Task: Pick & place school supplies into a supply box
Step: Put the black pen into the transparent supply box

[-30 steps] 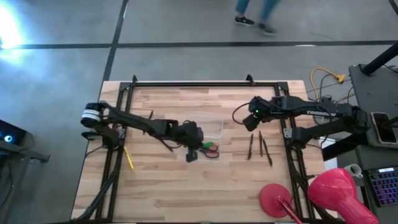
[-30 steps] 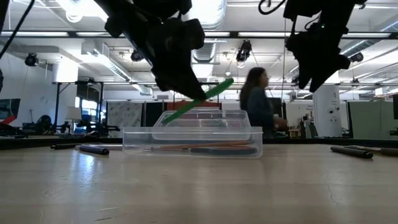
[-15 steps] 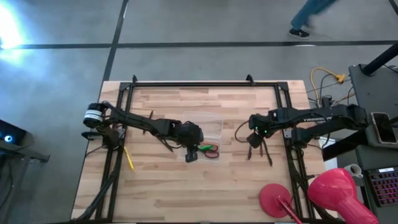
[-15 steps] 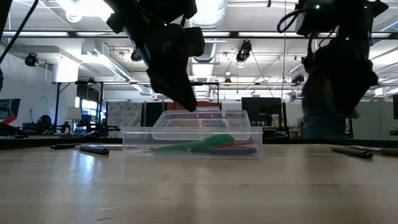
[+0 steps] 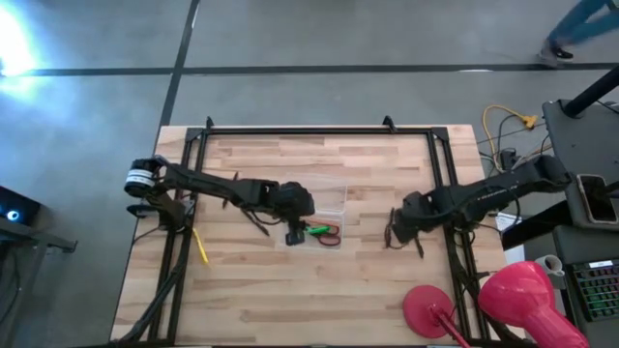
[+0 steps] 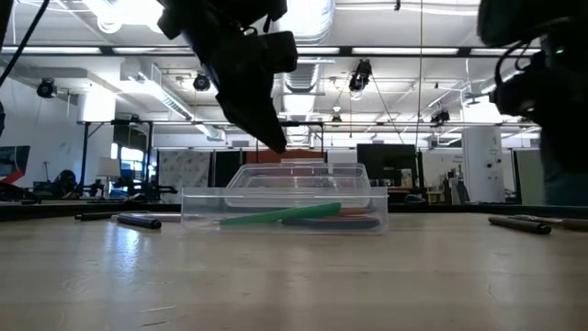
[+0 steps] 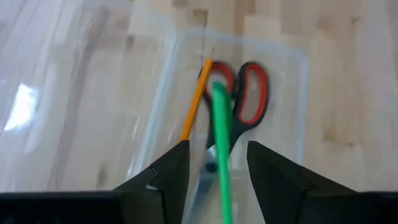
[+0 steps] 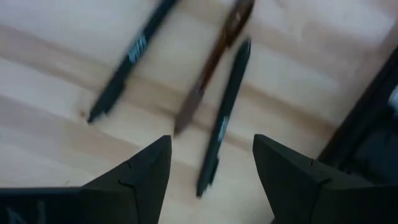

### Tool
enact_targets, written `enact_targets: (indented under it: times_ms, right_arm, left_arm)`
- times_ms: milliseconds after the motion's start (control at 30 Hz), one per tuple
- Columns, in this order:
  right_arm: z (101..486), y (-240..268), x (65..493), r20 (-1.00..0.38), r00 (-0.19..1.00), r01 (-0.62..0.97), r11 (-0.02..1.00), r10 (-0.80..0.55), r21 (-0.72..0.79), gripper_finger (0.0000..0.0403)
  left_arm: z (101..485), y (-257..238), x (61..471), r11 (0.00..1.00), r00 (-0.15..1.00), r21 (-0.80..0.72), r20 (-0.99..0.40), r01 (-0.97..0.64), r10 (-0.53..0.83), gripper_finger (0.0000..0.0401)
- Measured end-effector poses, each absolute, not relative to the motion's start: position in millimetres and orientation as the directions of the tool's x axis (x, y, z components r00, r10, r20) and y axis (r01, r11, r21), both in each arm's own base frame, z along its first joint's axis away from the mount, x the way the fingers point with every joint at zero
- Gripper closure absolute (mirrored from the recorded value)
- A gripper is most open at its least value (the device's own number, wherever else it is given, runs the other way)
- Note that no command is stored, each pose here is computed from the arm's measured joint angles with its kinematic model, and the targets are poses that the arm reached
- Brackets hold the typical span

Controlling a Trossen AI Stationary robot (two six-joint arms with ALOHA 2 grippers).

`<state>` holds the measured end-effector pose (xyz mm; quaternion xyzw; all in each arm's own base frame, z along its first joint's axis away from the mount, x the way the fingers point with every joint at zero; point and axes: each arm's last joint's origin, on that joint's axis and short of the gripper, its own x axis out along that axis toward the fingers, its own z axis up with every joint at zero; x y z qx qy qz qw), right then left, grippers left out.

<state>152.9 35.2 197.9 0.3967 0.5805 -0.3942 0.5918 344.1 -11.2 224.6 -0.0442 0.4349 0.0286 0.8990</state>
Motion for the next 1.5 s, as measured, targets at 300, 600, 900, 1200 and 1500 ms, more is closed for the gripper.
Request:
enact_targets:
  times_ms: [300,600,900,1200,1500]
  right_arm:
    - [177.1,55.4,140.3,-1.000,-0.015,0.942,0.335,0.020,-0.007,0.0183]
    - [144.7,53.0,132.5,-0.999,0.019,0.983,0.183,0.036,0.025,0.0185]
    - [130.2,52.6,130.3,-0.999,-0.038,0.991,0.132,0.031,-0.034,0.0263]
    - [129.2,57.6,145.5,-0.999,-0.036,0.988,0.150,-0.005,-0.036,0.0373]
    - [166.2,64.3,179.7,-0.949,0.223,0.972,0.123,-0.224,0.199,0.0386]
  left_arm:
    - [225.5,-7.4,339.6,0.995,0.596,-0.042,-0.803,-0.086,0.018,0.0255]
    - [230.5,-3.0,330.4,0.999,0.560,0.002,-0.828,-0.045,0.027,0.0255]
    - [233.8,-0.2,310.5,0.999,0.541,0.014,-0.840,-0.052,0.040,0.0255]
    - [230.9,0.1,279.6,0.987,0.539,-0.035,-0.841,-0.157,0.056,0.0255]
    - [230.6,0.2,244.8,0.958,0.603,-0.127,-0.796,-0.256,0.056,0.0255]
